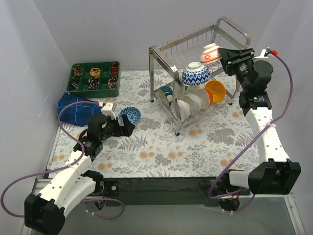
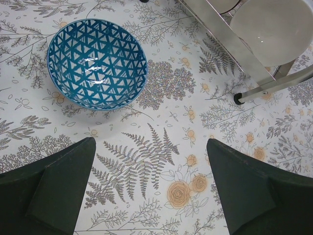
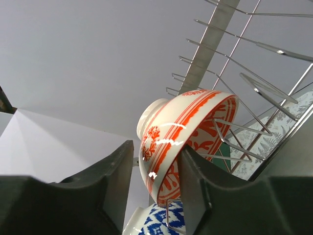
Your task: Unload the bowls from the dish rack
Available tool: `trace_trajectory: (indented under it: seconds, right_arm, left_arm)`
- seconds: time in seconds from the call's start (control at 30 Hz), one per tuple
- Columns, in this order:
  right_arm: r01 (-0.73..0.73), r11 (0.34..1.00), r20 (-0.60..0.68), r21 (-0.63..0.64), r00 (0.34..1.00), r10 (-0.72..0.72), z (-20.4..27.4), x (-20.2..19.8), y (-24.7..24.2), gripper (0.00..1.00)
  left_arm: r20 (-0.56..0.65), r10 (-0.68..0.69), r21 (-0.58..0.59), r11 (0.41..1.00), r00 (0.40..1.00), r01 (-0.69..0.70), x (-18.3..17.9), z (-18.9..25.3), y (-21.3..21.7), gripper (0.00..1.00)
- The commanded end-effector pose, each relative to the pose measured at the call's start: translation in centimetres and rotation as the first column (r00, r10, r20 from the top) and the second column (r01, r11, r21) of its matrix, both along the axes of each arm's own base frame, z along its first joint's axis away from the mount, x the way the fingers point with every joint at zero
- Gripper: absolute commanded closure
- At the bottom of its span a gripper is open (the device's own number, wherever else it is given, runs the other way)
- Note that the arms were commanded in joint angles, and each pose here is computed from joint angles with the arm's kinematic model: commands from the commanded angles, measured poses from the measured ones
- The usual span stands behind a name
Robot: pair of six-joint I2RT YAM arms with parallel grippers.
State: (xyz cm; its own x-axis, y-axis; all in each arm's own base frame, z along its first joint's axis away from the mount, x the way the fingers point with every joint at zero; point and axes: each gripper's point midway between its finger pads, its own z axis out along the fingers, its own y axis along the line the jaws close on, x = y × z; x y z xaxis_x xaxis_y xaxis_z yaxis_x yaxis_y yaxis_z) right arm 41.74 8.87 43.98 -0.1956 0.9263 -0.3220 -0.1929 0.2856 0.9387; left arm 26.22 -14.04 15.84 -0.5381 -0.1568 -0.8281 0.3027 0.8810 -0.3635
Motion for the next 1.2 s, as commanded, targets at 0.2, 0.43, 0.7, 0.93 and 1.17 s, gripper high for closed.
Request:
trace_trajectory:
  seconds: [0.2, 0.43, 0.7, 0.93, 1.17]
  right_arm:
    - [-0.034, 0.996, 0.133, 0.088, 0.991, 0.022, 4.1, 0.1, 0.2, 0.62]
    - [-0.082, 0.991, 0.200, 0.110, 0.978, 0.059, 5.5, 1.0, 0.8, 0.78]
    - [-0.113, 0.989, 0.297, 0.092, 0.951, 0.081, 7.6, 1.5, 1.1, 0.97]
    - [-0.182, 0.981, 0.384, 0.061, 0.912, 0.145, 9.3, 1.9, 2.2, 0.99]
    - [-0.189, 0.982, 0.473, 0.004, 0.865, 0.165, 13.0, 0.5, 2.5, 0.99]
  left_arm:
    - [0.015, -0.007, 0.002, 1.000, 1.000, 0.007, 0.1, 0.0, -0.1, 0.02]
    - [0.013, -0.006, 0.002, 1.000, 1.000, 0.006, 0.1, -0.1, -0.1, 0.02]
    - [0.009, -0.008, 0.000, 1.000, 1.000, 0.008, 0.0, -0.2, -0.1, 0.02]
    - [0.007, -0.008, 0.000, 1.000, 1.000, 0.008, 0.0, -0.3, -0.1, 0.02]
    - [0.009, -0.009, 0.001, 1.000, 1.000, 0.009, 0.0, -0.3, -0.1, 0.02]
